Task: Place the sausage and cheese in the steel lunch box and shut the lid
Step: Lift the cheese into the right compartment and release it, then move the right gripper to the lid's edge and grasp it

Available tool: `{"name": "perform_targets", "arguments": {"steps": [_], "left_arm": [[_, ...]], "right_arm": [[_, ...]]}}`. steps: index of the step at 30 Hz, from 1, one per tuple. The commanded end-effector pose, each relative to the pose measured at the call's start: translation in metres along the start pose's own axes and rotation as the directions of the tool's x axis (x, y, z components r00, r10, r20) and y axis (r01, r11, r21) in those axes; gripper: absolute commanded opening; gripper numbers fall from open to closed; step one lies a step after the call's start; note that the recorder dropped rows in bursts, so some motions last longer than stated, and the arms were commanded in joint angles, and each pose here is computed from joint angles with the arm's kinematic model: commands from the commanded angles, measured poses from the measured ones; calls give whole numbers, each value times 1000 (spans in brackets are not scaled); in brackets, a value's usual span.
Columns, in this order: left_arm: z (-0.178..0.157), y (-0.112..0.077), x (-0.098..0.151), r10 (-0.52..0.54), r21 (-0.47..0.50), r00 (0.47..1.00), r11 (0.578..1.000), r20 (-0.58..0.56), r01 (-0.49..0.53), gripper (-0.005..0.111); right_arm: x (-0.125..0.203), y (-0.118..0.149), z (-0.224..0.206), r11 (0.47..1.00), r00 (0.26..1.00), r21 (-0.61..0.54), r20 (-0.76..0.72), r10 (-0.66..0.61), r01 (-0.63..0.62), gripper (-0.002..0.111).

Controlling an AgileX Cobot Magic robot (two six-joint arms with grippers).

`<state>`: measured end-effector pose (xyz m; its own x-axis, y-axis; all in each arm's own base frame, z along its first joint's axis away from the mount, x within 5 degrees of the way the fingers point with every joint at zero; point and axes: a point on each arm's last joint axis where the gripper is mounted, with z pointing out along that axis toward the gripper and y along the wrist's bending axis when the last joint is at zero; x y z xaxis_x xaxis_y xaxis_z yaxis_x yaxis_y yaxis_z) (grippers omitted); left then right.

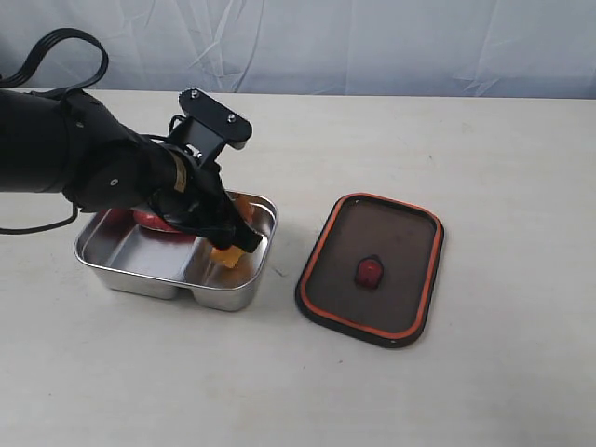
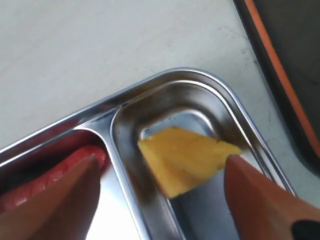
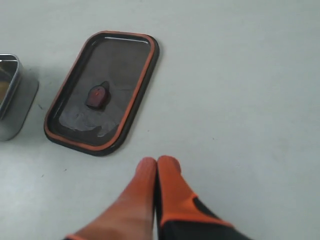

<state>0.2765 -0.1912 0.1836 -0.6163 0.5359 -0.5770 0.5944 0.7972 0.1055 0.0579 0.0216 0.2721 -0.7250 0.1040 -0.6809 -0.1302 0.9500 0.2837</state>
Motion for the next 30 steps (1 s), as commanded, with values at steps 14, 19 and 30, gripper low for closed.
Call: {"name": "perform_targets", "arguments": {"steps": [14,19,30], "left_arm": [[-41,6,-7,-88,-7,996,996,19,88,11],[-71,7,-8,-138,12,988,990,70,138,0],[-111,6,32,-167,26,981,986,98,165,0]], "right_arm": [[-26,22,31,993,989,110,137,-49,34,-1],[-30,39,67,964,982,231,99,-159,133,-1],[-67,88,140,969,985,183,-79,-151,163,-1]]}}
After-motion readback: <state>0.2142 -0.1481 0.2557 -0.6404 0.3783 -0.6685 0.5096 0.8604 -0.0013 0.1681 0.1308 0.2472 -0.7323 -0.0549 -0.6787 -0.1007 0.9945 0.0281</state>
